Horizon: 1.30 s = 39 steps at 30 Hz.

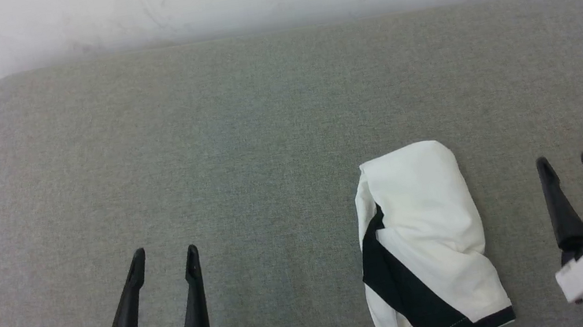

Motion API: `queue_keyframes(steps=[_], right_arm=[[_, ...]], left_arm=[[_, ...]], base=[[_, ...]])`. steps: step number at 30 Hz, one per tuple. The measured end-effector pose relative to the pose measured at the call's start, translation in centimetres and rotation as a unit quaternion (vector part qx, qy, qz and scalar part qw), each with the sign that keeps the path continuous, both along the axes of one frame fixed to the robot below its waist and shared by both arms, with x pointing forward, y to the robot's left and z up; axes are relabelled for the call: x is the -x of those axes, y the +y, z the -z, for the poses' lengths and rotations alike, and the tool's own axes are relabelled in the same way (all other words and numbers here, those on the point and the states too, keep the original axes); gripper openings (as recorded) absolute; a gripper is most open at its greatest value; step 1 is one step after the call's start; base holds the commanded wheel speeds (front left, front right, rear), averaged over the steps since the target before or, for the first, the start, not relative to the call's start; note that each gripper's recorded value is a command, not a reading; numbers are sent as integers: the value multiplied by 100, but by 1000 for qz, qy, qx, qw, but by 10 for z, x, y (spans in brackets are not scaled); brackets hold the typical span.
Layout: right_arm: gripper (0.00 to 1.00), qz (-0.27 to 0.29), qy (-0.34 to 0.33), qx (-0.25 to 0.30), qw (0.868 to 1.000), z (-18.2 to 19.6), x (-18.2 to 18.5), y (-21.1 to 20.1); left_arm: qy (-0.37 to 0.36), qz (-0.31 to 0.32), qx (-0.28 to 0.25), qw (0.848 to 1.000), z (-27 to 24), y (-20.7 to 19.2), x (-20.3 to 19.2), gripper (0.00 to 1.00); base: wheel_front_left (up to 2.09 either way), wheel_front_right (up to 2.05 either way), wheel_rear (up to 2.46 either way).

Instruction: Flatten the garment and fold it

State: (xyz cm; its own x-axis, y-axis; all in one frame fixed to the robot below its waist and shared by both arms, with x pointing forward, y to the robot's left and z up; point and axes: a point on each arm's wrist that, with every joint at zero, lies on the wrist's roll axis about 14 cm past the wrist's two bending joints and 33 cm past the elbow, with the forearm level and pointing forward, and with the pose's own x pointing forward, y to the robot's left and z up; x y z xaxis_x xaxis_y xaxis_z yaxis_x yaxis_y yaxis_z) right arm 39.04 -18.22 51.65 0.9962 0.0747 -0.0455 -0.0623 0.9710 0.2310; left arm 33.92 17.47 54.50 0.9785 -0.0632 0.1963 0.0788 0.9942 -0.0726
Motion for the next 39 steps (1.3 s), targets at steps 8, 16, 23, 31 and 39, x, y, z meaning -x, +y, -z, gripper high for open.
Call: queue_keyframes(steps=[8,16,23,31,39], right_arm=[[100,33,-28,41,998,23,25,-16],[100,17,-14,34,999,38,30,-4],[100,-23,25,25,999,49,19,21],[100,-105,167,29,980,93,19,64],[100,-123,219,29,967,106,2,72]], left_arm=[[-3,11,-21,1000,-2,-8,4,100],[15,15,-34,999,9,-13,10,100],[20,5,-39,999,12,-7,11,100],[31,-4,-38,999,18,-2,11,100],[41,-16,-33,998,23,5,8,100]], base=[[0,0,0],[0,0,0],[0,0,0],[0,0,0],[0,0,0]])
